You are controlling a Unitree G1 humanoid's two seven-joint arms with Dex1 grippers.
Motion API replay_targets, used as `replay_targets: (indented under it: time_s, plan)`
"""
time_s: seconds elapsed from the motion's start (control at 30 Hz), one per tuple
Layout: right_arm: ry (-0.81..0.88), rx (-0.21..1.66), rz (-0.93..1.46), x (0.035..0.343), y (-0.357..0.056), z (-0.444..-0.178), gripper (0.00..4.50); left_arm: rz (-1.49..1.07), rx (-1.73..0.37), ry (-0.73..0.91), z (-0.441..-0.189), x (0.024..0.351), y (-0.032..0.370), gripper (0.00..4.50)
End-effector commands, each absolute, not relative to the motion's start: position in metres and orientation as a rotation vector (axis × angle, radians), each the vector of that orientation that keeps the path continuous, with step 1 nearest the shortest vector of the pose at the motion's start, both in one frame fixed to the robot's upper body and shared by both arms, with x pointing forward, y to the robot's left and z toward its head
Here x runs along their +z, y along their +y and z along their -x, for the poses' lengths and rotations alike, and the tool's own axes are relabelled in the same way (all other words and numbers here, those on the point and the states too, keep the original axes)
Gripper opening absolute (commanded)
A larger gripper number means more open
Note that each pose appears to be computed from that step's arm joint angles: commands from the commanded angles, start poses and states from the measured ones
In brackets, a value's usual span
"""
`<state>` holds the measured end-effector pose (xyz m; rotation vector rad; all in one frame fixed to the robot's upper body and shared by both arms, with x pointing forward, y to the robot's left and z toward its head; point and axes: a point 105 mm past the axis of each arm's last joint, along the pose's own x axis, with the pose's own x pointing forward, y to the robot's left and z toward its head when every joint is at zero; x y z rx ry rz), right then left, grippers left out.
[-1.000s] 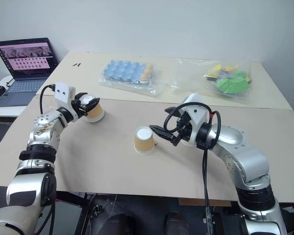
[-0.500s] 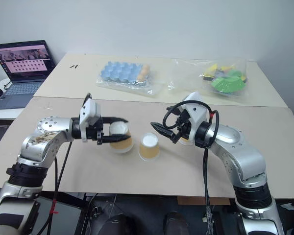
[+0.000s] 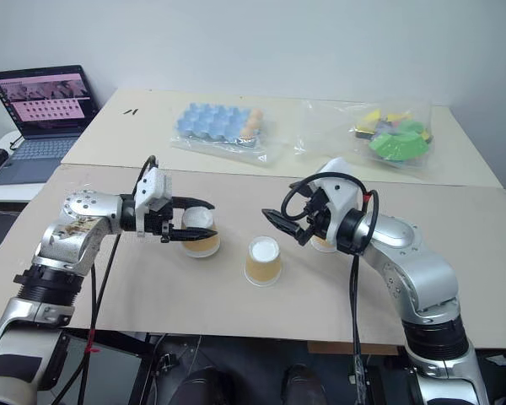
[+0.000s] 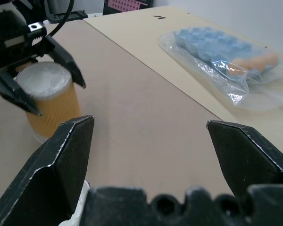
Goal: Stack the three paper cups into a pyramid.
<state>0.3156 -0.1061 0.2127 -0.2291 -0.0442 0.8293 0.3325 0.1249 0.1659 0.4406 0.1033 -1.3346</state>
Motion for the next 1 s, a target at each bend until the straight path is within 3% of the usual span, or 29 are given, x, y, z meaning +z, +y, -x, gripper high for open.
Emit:
replay_targets:
  time_s: [0.03,0.87,0.93,1.0]
  plan:
    - [-0.119,0.820,0.259,0.230,-0.108,-0.311,4.50,-0.476,-1.395,0.091,-0.324,0.158,0.115,2.63]
    - [-0.112,0.784,0.277,0.231,-0.115,-0.306,4.50,-0.402,-1.483,0.027,-0.320,0.142,0.067,2.63]
    - [-0.112,0.783,0.277,0.231,-0.115,-0.306,4.50,-0.392,-1.479,0.022,-0.320,0.143,0.066,3.61]
    - [-0.111,0.784,0.278,0.231,-0.115,-0.307,4.50,-0.389,-1.476,0.017,-0.321,0.144,0.066,4.26]
